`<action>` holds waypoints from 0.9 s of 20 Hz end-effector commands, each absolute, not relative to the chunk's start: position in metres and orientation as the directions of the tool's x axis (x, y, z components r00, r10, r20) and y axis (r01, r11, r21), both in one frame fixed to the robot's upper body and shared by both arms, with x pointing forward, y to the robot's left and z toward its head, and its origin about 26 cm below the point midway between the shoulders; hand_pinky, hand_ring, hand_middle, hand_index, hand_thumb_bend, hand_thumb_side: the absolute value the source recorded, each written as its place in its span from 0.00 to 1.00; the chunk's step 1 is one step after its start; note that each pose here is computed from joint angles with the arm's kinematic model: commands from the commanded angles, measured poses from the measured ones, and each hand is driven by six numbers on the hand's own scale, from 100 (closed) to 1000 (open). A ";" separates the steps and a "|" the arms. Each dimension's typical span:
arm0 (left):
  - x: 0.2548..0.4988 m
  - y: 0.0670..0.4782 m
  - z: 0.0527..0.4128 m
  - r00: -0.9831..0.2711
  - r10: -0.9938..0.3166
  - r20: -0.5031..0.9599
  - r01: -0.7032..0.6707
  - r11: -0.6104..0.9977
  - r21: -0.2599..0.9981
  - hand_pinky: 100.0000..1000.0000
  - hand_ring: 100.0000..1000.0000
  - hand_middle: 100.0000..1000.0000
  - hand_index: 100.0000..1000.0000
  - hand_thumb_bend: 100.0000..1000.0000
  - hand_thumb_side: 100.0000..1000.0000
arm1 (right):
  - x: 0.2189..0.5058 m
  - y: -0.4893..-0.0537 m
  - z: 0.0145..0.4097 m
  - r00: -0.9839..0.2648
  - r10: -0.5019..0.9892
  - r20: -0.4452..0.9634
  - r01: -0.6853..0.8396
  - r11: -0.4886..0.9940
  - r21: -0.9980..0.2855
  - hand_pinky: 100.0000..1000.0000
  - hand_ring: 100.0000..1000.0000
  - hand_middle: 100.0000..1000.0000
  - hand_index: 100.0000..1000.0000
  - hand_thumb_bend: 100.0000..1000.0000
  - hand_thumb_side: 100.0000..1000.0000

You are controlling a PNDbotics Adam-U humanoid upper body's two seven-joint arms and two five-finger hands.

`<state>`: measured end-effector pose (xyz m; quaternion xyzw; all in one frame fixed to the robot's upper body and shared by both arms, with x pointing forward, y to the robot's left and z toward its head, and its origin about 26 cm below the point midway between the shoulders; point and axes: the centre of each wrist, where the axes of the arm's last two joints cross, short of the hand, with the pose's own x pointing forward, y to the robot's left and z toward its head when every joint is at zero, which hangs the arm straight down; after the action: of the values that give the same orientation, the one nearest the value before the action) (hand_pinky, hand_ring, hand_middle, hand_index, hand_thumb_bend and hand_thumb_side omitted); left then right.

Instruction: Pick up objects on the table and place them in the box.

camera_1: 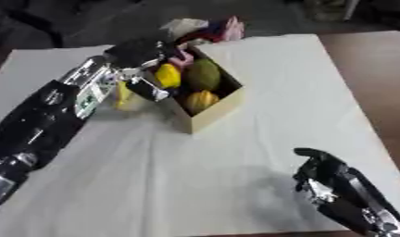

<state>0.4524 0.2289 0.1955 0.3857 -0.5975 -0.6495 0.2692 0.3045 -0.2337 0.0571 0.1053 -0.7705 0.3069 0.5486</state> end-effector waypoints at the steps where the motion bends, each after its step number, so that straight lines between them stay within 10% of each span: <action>1: 0.442 0.251 0.231 -0.551 -0.816 -0.177 -0.140 -0.119 0.983 0.79 0.72 0.72 0.81 0.15 0.20 | 0.306 -0.236 0.064 -0.397 0.176 0.901 -0.484 0.794 -0.368 0.67 0.41 0.42 0.82 0.00 0.35; 18: 0.433 0.350 0.235 -0.334 -0.870 -0.361 0.074 -0.407 0.911 0.84 0.82 0.84 0.89 0.48 0.41 | 0.305 -0.239 0.064 -0.395 0.185 0.900 -0.479 0.794 -0.374 0.67 0.41 0.42 0.82 0.00 0.35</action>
<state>0.4348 0.3359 0.2220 0.4409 -0.4390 -0.7025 0.3455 0.3045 -0.2357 0.0572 0.1004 -0.7721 0.3021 0.5500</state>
